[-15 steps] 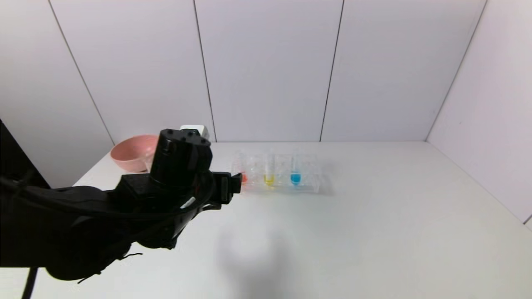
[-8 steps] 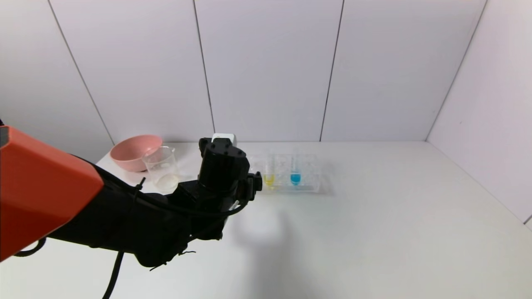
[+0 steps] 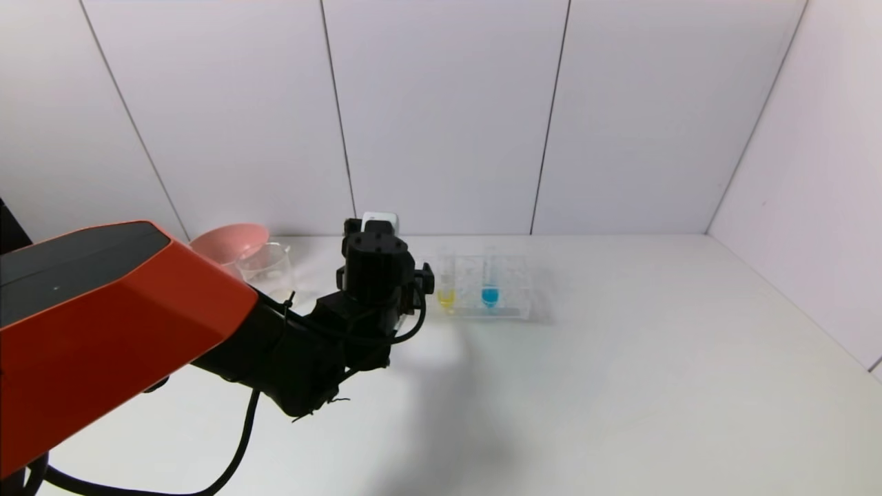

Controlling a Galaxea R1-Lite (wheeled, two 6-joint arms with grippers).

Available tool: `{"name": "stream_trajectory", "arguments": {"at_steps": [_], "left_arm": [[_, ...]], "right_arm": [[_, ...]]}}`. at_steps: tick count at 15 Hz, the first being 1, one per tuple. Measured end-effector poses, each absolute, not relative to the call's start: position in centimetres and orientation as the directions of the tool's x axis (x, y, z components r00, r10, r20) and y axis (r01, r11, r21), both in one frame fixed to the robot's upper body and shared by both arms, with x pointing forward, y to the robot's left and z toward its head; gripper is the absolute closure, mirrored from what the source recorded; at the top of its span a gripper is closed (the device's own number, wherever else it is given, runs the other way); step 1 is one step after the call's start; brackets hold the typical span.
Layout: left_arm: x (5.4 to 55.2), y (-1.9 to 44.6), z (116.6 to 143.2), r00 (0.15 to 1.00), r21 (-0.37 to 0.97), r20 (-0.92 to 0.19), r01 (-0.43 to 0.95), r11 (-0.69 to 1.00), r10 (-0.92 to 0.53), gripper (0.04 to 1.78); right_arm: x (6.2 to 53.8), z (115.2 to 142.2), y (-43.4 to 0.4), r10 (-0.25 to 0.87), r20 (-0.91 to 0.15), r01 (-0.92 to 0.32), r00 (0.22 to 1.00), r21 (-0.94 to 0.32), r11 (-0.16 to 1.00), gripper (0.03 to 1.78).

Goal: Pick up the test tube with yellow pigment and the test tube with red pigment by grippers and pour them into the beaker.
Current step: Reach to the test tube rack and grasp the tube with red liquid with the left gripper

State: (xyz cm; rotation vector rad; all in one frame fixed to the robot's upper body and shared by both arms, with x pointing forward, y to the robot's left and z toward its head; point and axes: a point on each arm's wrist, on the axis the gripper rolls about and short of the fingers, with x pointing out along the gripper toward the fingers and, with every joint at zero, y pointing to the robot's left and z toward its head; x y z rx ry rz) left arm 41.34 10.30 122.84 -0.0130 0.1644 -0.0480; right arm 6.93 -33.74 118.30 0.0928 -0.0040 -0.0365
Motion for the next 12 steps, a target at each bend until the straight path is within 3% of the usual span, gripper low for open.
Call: {"name": "stream_trajectory", "arguments": {"at_steps": [8,10,12], "left_arm": [[42.5,9.8,121.8,0.988,-0.030,-0.148,0.042,0.999,-0.046,0.07],[42.5,9.8,121.6,0.988,-0.030,-0.149,0.043,0.999,-0.047,0.17],[42.5,9.7,121.6,0.988,-0.031,-0.149,0.043,0.999,-0.048,0.38]], "right_arm": [[6.9,118.3,-33.7,-0.037,0.002,0.037,0.999,0.093,0.995,0.10],[6.9,118.3,-33.7,-0.037,0.002,0.036,0.999,0.093,0.995,0.10],[6.9,118.3,-33.7,-0.037,0.002,0.037,0.999,0.093,0.995,0.10]]}}
